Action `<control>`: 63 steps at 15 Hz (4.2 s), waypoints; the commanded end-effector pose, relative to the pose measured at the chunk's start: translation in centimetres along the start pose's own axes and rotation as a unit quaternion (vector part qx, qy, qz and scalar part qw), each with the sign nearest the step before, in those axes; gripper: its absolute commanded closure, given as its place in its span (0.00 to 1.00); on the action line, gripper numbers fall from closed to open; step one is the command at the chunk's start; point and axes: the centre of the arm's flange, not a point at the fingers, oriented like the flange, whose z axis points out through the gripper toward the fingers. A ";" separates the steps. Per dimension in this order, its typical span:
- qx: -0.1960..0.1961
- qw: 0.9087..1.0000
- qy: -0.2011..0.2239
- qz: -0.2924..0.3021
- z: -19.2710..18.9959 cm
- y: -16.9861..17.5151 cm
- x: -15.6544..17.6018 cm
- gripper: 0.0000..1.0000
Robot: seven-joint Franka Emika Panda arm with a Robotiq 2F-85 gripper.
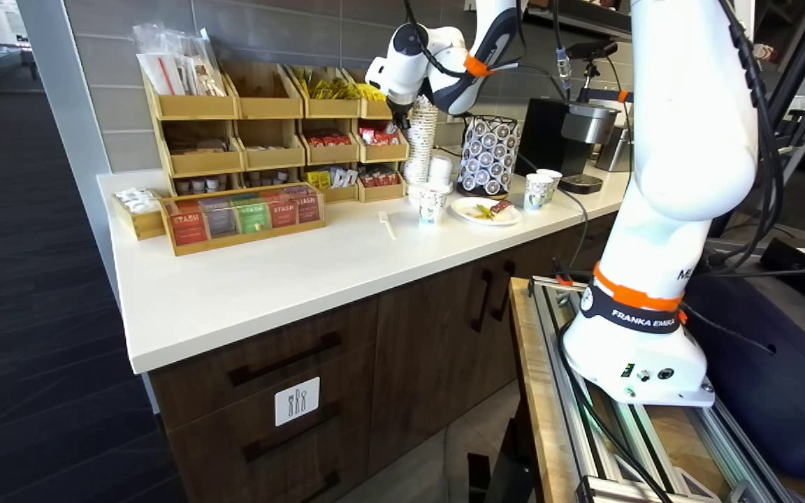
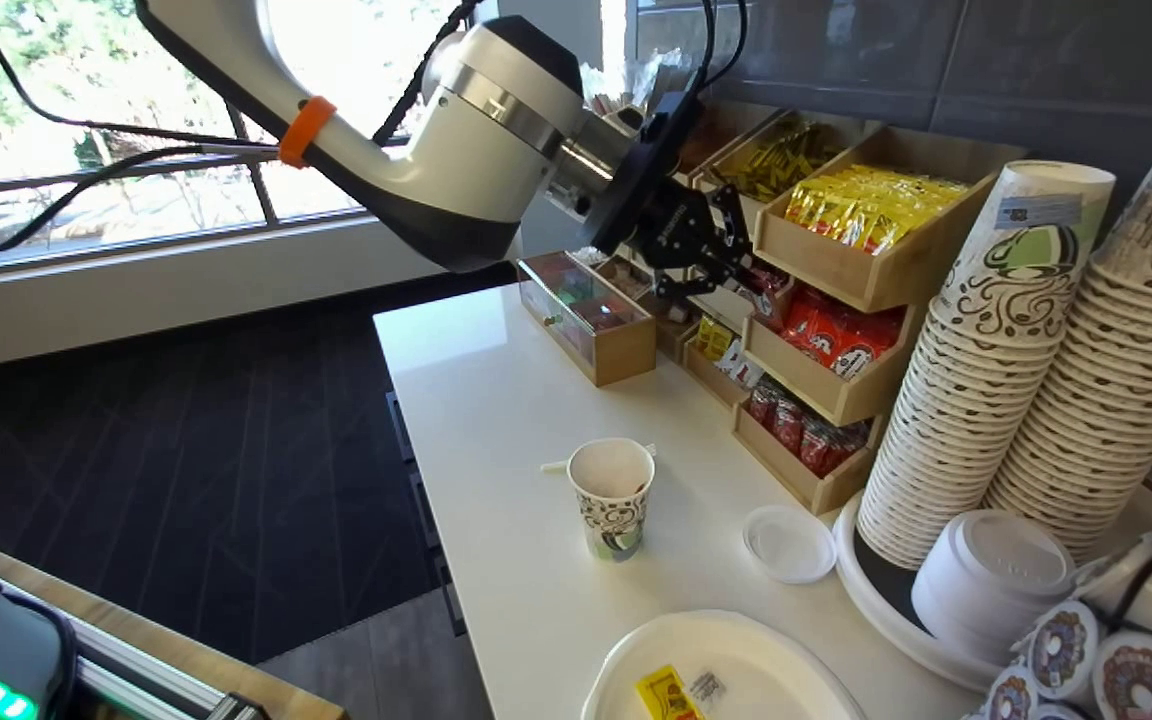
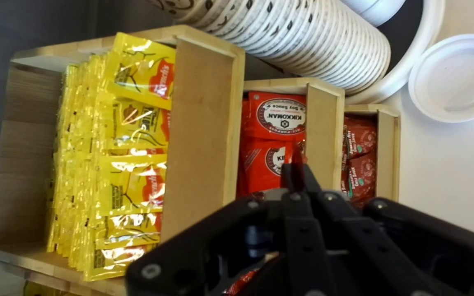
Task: Pick up the red sachet on the white plate and put it in the middle rack of the far right snack rack
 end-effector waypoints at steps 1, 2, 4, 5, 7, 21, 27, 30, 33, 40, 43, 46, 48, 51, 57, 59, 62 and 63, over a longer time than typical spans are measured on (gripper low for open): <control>-0.018 1.000 -0.015 -0.001 2.2 -0.1 1.3 1.00; -0.018 1.000 -0.019 -0.002 2.6 -0.1 1.5 1.00; -0.020 0.999 -0.026 0.000 3.5 0.0 1.9 1.00; -0.021 0.999 -0.029 0.000 4.0 0.0 2.1 1.00; -0.025 0.999 -0.032 0.003 4.7 0.0 2.5 1.00; -0.031 0.997 -0.068 0.003 8.0 -0.1 3.8 1.00; -0.018 0.997 -0.080 -0.009 9.2 -1.1 4.2 1.00; -0.020 0.997 -0.070 -0.015 9.9 -1.5 4.6 1.00; -0.023 0.997 -0.068 -0.019 10.0 -1.7 4.9 1.00; -0.023 0.998 -0.061 -0.018 8.9 -1.3 4.8 0.52; -0.026 0.998 -0.054 -0.013 8.0 -0.9 4.8 0.43; -0.031 0.998 -0.050 -0.007 7.7 -0.5 4.7 0.39; -0.036 0.998 -0.047 -0.005 7.7 -0.3 4.6 0.39; -0.039 0.998 -0.048 -0.005 7.8 -0.4 4.6 0.90; -0.051 0.998 -0.045 0.010 7.5 -0.7 4.1 0.76; -0.055 0.998 -0.041 0.013 7.2 -0.8 3.7 0.78; -0.063 0.997 -0.028 0.024 6.4 -0.8 2.8 0.78; -0.063 0.997 -0.024 0.027 6.1 -0.7 2.5 0.80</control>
